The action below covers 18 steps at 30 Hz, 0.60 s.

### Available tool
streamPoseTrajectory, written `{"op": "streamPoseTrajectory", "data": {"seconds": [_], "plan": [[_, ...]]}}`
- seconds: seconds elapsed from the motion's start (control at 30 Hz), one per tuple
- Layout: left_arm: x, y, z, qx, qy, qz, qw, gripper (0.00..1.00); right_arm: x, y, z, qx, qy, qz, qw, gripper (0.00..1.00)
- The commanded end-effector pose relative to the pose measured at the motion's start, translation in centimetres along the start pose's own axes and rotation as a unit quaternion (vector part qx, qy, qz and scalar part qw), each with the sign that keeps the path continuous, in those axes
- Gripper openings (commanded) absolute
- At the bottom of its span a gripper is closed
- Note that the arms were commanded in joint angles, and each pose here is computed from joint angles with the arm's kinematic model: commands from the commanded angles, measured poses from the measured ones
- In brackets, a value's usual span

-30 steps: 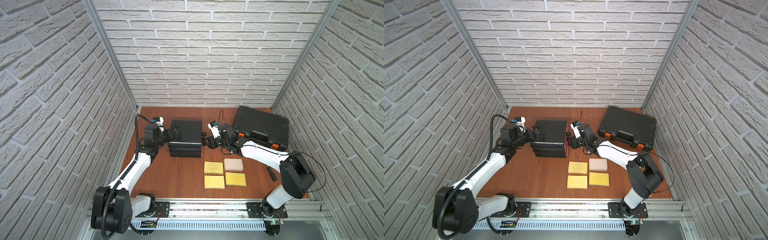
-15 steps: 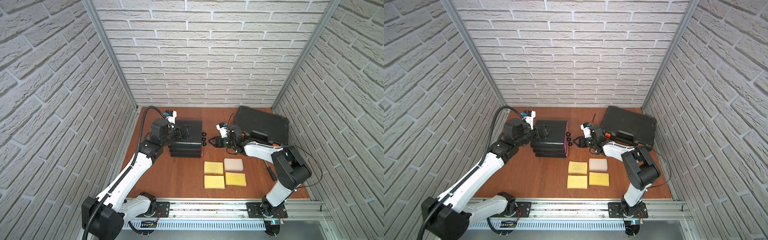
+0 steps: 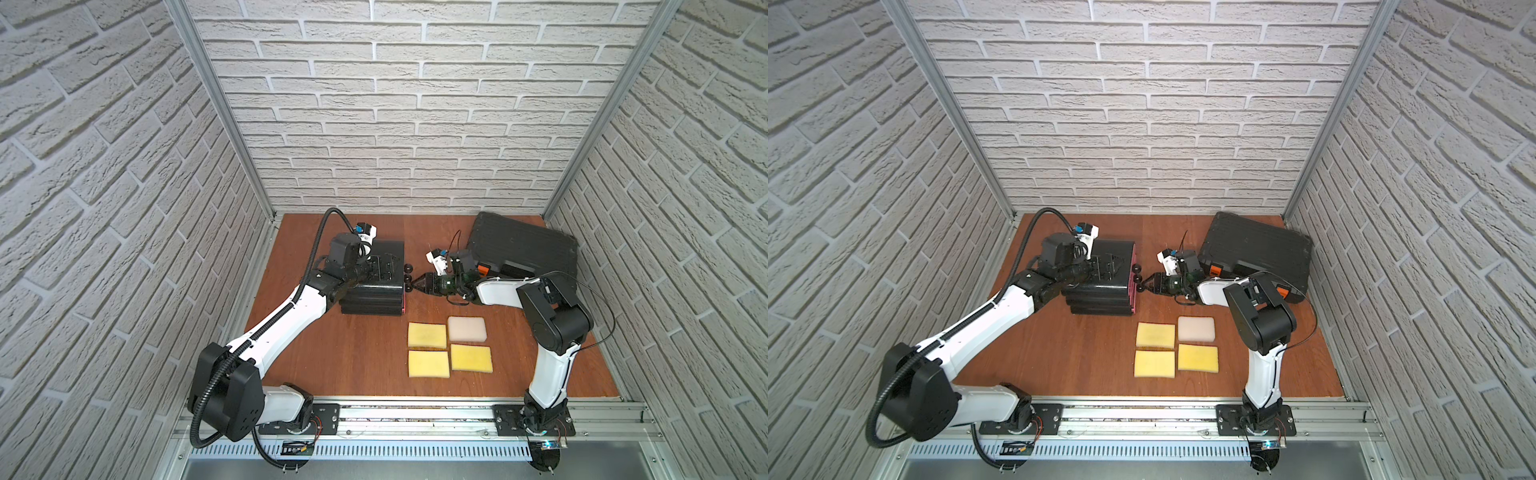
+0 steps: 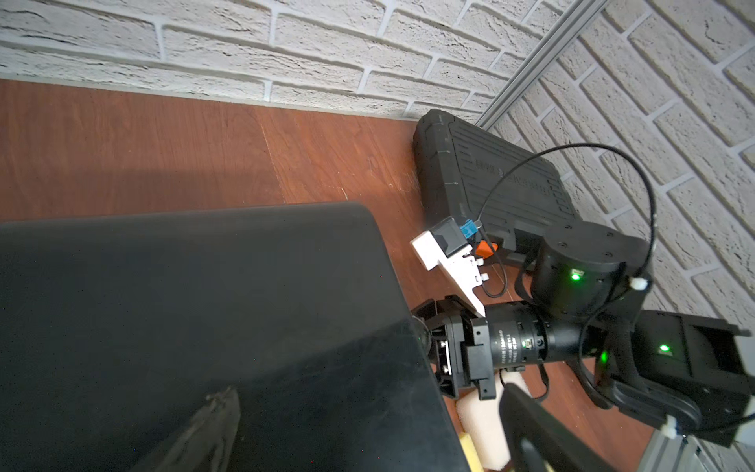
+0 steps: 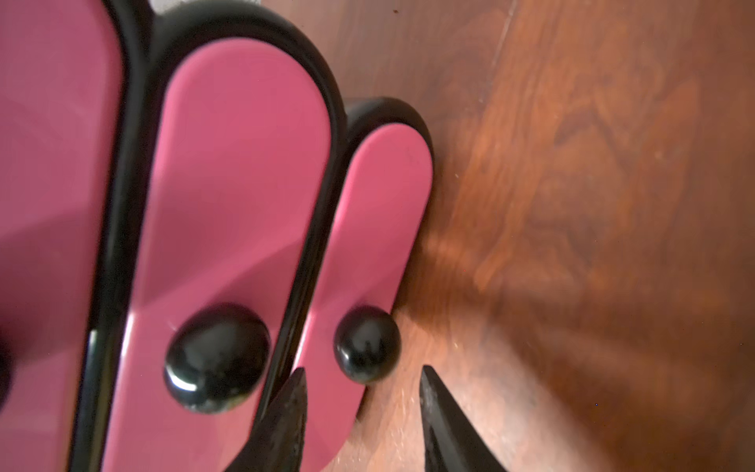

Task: Take the sponge out of the drawer
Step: Open the drawer in the storage box.

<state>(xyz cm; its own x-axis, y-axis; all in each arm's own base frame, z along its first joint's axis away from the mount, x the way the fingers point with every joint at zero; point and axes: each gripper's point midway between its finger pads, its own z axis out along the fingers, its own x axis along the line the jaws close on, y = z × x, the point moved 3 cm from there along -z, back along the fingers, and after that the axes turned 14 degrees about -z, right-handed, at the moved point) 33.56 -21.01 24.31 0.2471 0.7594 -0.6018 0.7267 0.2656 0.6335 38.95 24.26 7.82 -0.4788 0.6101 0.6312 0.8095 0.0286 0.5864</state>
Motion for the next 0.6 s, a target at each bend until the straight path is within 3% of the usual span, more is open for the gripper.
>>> {"op": "streamPoseTrajectory", "data": {"seconds": [0.0,0.57], "plan": [[0.3,-0.1,0.6,0.011,-0.006,-0.016,1.000,0.98,0.2,0.6,0.8,-0.007,0.033,0.006,0.999,0.45],[1.1,0.2,0.3,0.002,-0.014,-0.034,0.999,0.98,-1.0,-0.2,2.9,-0.004,0.071,0.046,0.996,0.47]]}}
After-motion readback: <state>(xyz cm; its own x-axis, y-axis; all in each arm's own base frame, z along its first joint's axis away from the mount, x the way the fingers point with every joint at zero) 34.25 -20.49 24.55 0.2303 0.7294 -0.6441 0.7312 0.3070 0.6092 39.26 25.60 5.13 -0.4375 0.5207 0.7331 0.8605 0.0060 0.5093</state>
